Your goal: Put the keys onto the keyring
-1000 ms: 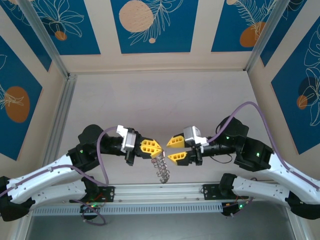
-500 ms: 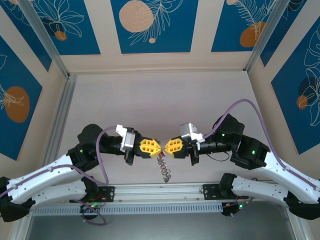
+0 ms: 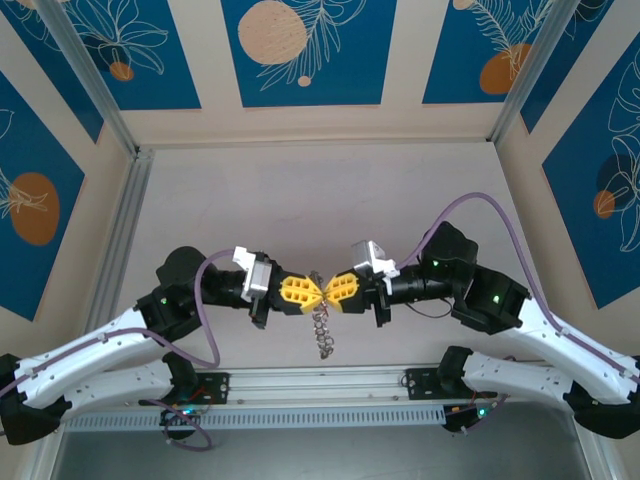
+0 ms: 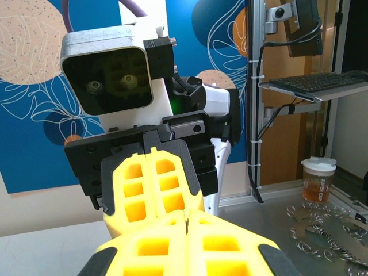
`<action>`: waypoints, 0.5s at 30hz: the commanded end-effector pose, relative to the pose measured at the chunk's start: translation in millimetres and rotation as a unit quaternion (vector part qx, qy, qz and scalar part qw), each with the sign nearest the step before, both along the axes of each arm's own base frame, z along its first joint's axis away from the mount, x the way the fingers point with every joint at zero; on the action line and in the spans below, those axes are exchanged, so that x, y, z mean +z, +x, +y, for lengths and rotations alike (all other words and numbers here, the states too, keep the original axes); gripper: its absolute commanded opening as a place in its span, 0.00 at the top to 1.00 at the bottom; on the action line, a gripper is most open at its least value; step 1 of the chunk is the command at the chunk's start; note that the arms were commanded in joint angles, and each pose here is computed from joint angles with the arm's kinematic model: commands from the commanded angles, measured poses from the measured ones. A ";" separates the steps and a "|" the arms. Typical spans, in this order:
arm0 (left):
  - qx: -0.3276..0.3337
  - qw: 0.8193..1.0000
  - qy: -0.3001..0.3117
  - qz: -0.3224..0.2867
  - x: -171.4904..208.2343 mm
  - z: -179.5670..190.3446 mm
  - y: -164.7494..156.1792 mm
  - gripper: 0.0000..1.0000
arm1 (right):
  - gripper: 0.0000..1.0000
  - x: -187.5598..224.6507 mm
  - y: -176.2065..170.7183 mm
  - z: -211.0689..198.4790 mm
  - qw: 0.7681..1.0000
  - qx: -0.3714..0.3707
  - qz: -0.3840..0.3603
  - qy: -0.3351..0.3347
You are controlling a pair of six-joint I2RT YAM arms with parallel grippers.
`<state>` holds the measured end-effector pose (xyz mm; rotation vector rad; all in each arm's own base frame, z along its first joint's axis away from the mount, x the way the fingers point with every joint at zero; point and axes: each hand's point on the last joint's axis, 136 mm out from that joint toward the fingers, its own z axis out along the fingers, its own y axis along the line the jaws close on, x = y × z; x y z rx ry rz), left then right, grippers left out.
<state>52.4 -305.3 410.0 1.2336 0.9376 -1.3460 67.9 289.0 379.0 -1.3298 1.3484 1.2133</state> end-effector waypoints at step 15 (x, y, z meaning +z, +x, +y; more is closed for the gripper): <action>-0.019 0.998 -0.045 -0.032 21.6 12.2 -10.7 1.00 | 1.00 -5.3 18.4 5.9 0.999 -0.037 0.008 -0.017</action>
